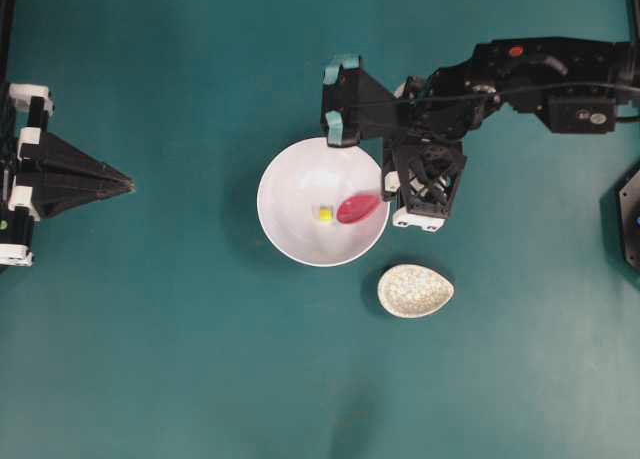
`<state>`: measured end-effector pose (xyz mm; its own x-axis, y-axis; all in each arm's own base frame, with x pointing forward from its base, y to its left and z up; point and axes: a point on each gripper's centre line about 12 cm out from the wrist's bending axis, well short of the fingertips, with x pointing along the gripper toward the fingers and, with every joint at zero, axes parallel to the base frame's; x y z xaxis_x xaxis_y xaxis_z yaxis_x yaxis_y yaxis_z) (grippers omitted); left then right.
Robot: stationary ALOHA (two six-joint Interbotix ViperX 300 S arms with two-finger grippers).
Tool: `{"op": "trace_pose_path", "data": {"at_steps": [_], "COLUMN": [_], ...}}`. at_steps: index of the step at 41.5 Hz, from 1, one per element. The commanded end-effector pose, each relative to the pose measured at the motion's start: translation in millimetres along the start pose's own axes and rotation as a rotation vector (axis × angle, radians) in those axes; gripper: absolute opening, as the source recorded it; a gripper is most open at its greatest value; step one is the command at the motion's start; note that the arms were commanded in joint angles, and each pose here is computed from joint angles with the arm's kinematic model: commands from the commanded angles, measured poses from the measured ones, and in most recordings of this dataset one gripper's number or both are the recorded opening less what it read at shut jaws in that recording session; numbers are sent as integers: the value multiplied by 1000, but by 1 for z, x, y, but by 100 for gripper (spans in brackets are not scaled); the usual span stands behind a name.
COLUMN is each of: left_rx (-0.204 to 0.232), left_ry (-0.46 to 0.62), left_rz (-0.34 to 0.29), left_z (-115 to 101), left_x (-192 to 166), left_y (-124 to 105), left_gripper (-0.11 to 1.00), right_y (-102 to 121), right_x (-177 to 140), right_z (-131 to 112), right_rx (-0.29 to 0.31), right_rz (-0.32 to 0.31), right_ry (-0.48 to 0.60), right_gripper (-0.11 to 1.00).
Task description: Scoop the yellow hexagonal prism block from the bowl with a spoon using the right arm.
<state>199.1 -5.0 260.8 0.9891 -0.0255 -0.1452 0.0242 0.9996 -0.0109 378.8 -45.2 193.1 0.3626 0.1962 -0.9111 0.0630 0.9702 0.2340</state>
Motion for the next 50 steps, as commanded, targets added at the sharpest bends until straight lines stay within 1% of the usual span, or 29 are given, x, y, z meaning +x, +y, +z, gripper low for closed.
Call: {"op": "trace_pose_path", "data": {"at_steps": [1, 9, 18, 28, 39, 44, 50], "left_rx": [3, 3, 3, 3, 3, 2, 2], "left_ry": [-26, -29, -29, -29, -31, -31, -32], "left_rz": [0, 0, 0, 0, 0, -1, -1], "left_z": [10, 11, 11, 11, 11, 11, 12], "left_x": [1, 1, 1, 1, 1, 1, 0], "left_y": [0, 0, 0, 0, 0, 0, 0], "left_gripper": [0, 0, 0, 0, 0, 0, 0], "right_y": [4, 6, 3, -1, -5, -7, -8], "right_x": [-8, -2, 4, 9, 10, 10, 10], "right_z": [11, 18, 28, 33, 39, 40, 40], "right_rx": [-17, -26, -32, -28, -37, -50, -55], "right_rz": [-2, -6, -22, -38, -73, -90, -95], "right_ry": [-44, -62, -104, -145, -206, -212, -209], "right_gripper": [24, 24, 24, 24, 24, 24, 24]}}
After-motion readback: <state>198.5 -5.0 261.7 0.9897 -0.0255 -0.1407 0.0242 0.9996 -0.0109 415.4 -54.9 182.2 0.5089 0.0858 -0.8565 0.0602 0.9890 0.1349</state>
